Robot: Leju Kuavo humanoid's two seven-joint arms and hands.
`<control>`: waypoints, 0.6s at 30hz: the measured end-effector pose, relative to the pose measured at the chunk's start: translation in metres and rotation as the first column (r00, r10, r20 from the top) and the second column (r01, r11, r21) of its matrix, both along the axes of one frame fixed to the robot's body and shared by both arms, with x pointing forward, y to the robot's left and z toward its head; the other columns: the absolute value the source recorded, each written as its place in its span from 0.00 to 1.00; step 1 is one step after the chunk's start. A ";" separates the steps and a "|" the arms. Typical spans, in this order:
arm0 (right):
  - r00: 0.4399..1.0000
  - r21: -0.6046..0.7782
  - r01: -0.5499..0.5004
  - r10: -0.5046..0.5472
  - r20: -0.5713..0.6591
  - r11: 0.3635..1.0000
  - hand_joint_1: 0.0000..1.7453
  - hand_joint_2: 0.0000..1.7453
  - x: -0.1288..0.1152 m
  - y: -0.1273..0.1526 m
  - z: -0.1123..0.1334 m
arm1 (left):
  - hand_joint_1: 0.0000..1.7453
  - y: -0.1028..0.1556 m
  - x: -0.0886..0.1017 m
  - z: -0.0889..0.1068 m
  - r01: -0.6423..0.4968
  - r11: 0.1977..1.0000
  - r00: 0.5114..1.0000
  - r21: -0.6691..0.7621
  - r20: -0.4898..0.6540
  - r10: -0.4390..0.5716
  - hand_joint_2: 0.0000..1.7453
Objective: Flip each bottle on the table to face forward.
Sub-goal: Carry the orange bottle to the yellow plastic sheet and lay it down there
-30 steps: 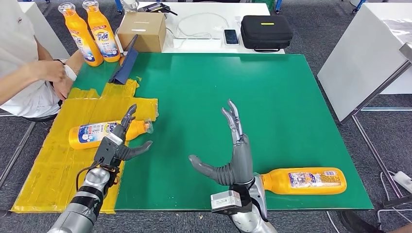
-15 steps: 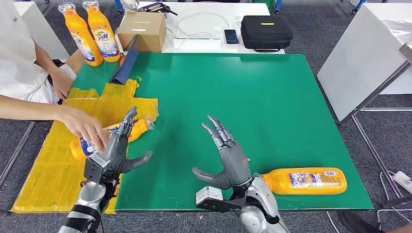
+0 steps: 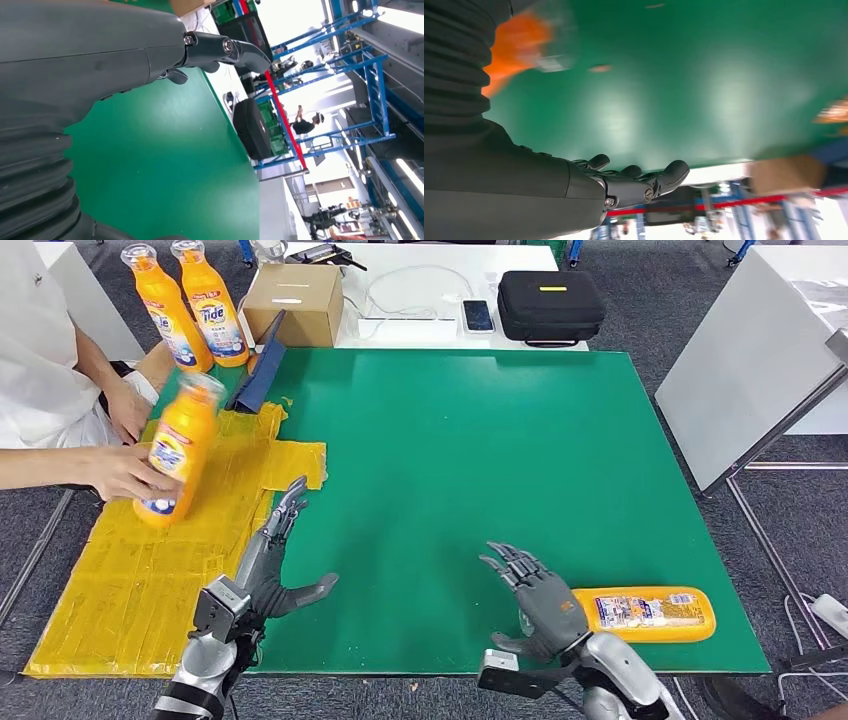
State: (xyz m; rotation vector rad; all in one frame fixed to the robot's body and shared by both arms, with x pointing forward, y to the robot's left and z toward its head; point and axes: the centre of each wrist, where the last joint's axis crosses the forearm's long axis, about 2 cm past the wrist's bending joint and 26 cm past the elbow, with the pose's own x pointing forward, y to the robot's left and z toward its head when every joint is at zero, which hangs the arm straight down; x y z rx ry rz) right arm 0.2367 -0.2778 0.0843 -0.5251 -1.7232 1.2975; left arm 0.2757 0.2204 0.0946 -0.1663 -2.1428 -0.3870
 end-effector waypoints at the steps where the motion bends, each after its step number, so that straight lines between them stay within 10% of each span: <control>1: 1.000 -0.017 0.016 -0.016 0.000 1.000 0.00 1.00 -0.002 -0.009 0.000 | 0.00 -0.002 0.000 0.000 0.000 1.000 1.000 -0.002 -0.001 0.000 1.00; 18: 0.985 -0.143 0.169 -0.172 -0.006 0.975 0.00 1.00 0.002 -0.112 0.025 | 0.00 -0.031 0.016 0.004 0.063 0.995 0.997 -0.080 -0.036 -0.066 1.00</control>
